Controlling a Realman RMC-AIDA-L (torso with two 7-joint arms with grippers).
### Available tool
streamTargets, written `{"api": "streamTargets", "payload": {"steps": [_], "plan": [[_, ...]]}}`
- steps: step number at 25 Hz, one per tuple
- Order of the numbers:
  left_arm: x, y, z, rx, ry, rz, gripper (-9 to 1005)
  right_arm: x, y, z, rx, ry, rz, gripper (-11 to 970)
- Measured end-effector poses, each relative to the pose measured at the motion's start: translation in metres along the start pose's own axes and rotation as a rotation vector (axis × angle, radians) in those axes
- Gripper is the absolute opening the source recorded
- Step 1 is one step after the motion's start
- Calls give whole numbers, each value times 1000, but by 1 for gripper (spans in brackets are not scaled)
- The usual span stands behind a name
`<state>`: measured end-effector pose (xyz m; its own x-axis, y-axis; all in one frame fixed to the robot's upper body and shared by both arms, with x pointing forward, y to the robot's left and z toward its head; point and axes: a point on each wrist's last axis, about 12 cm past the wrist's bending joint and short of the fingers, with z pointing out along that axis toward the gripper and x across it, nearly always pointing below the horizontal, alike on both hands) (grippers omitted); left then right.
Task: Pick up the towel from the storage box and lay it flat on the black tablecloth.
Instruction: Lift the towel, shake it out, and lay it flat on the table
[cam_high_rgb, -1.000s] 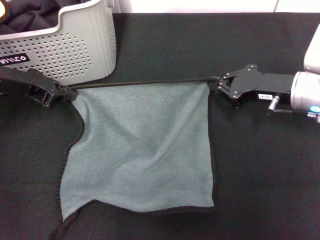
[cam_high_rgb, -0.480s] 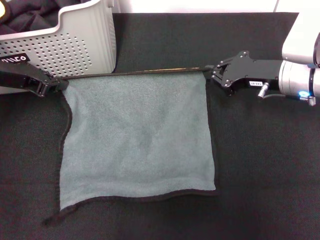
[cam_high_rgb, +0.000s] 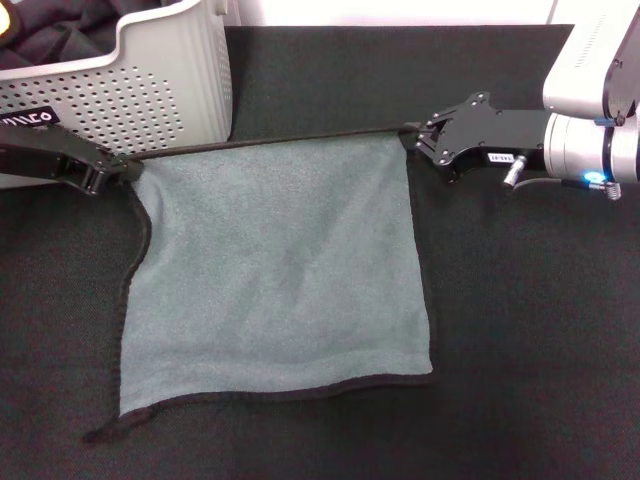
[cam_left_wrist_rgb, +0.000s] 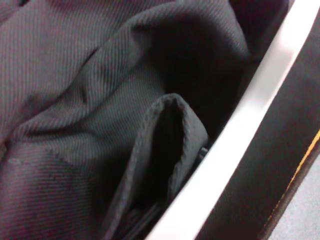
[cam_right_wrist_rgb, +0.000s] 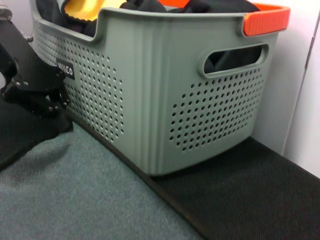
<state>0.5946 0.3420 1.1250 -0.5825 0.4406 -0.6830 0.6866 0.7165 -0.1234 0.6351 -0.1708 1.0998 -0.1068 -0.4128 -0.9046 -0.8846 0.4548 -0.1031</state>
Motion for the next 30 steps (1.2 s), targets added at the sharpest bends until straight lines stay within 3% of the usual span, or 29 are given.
{"api": "streamTargets", "payload": {"steps": [21, 30], "plan": [[-3, -5, 10, 0, 4, 16, 40, 0, 0, 8, 12, 41, -21, 71], [1, -9, 15, -2, 26, 12, 49, 2, -3, 6, 50, 37, 33, 107]]}}
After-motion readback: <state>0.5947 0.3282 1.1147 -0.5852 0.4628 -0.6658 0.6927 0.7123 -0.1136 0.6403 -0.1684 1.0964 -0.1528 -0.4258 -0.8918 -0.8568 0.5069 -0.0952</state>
